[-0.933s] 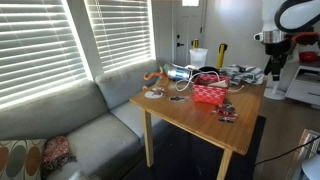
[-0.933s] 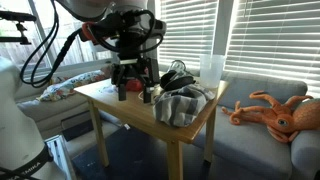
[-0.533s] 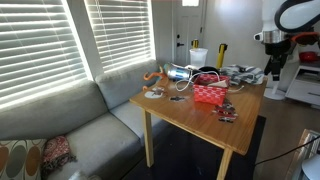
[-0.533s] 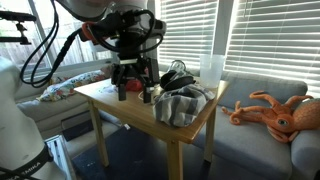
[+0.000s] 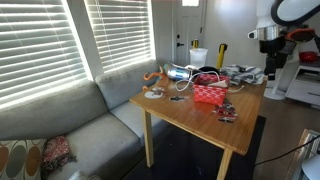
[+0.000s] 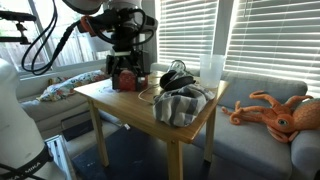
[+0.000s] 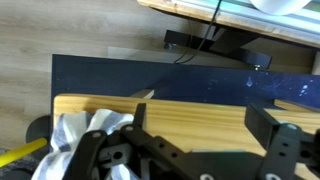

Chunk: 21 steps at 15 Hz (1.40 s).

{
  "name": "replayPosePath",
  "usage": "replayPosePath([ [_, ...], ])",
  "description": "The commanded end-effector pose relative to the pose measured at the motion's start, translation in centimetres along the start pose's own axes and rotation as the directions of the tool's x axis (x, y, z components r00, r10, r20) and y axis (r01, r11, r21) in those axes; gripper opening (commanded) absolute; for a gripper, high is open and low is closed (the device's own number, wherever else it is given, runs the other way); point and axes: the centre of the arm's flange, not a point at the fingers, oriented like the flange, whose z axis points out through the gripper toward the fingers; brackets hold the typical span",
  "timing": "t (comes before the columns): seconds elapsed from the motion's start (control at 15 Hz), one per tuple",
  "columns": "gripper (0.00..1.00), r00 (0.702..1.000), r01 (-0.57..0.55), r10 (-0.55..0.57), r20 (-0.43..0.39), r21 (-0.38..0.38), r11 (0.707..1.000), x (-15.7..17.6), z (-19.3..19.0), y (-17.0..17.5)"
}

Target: Remove the wooden chip from the red basket and put it on the table

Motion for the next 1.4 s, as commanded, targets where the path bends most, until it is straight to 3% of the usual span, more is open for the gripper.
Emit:
replayPosePath([
  [0.0, 1.00, 1.000, -0.004, 0.004, -0.003, 0.071, 0.997, 1.0, -5.0, -5.4],
  [0.47, 1.00, 0.993, 0.010, 0.008, -0.114, 0.155, 0.988, 4.5, -9.7, -14.1],
  [0.87, 1.00, 0.982, 0.064, -0.033, -0.187, 0.161, 0.985, 7.7, -10.0, -17.5],
  [0.93, 0.93, 0.980, 0.066, -0.034, -0.195, 0.160, 0.985, 8.3, -9.9, -17.5],
  [1.2, 0.50, 0.977, 0.053, -0.016, -0.213, 0.169, 0.984, 10.1, -9.5, -17.2],
  [1.33, 0.38, 0.977, 0.048, -0.011, -0.212, 0.171, 0.984, 10.6, -9.4, -17.2],
])
